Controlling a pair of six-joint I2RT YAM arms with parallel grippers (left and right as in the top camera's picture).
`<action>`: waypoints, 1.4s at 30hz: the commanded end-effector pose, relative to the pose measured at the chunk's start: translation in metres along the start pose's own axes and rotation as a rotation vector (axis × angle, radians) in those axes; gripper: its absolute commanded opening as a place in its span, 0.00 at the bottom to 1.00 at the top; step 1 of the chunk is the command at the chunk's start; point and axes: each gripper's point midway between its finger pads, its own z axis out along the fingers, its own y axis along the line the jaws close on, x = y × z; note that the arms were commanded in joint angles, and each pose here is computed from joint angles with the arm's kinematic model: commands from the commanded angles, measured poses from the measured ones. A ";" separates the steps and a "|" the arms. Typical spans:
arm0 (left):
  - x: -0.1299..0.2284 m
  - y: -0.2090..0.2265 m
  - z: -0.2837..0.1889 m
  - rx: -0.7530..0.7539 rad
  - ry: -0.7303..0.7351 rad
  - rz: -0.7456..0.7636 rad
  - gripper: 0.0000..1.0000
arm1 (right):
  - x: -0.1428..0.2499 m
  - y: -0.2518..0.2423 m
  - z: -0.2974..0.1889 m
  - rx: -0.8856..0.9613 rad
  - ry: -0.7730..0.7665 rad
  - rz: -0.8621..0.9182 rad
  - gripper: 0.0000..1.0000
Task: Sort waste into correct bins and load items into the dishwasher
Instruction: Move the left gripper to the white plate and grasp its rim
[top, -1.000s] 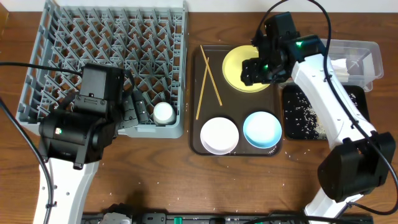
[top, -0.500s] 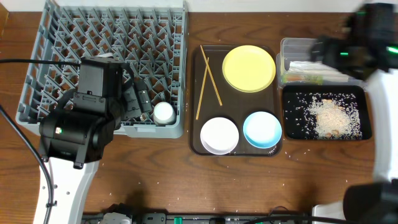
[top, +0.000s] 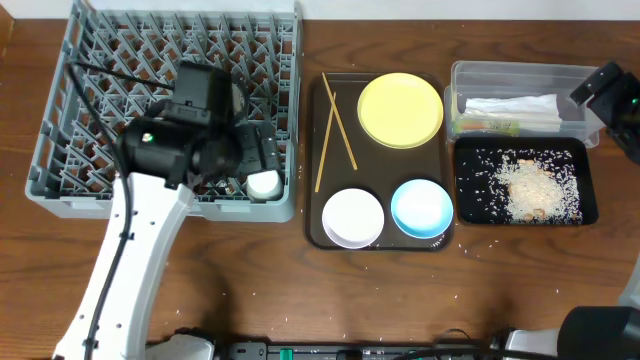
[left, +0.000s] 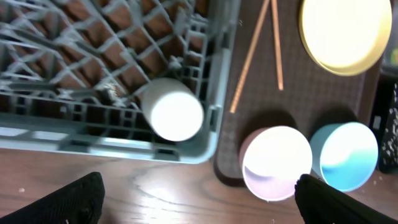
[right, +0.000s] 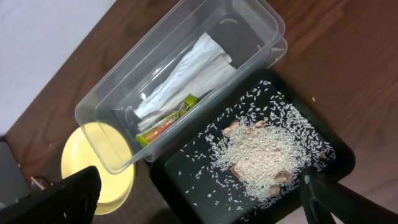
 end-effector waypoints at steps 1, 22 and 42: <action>0.010 -0.020 0.017 0.028 0.057 0.032 0.99 | 0.000 0.000 0.001 0.001 0.003 0.018 0.99; 0.025 -0.049 0.033 0.046 0.103 0.066 0.99 | 0.000 0.000 0.001 0.001 0.003 0.019 0.99; 0.119 -0.079 0.111 0.155 0.419 0.349 0.98 | 0.000 0.000 0.001 0.001 0.003 0.019 0.99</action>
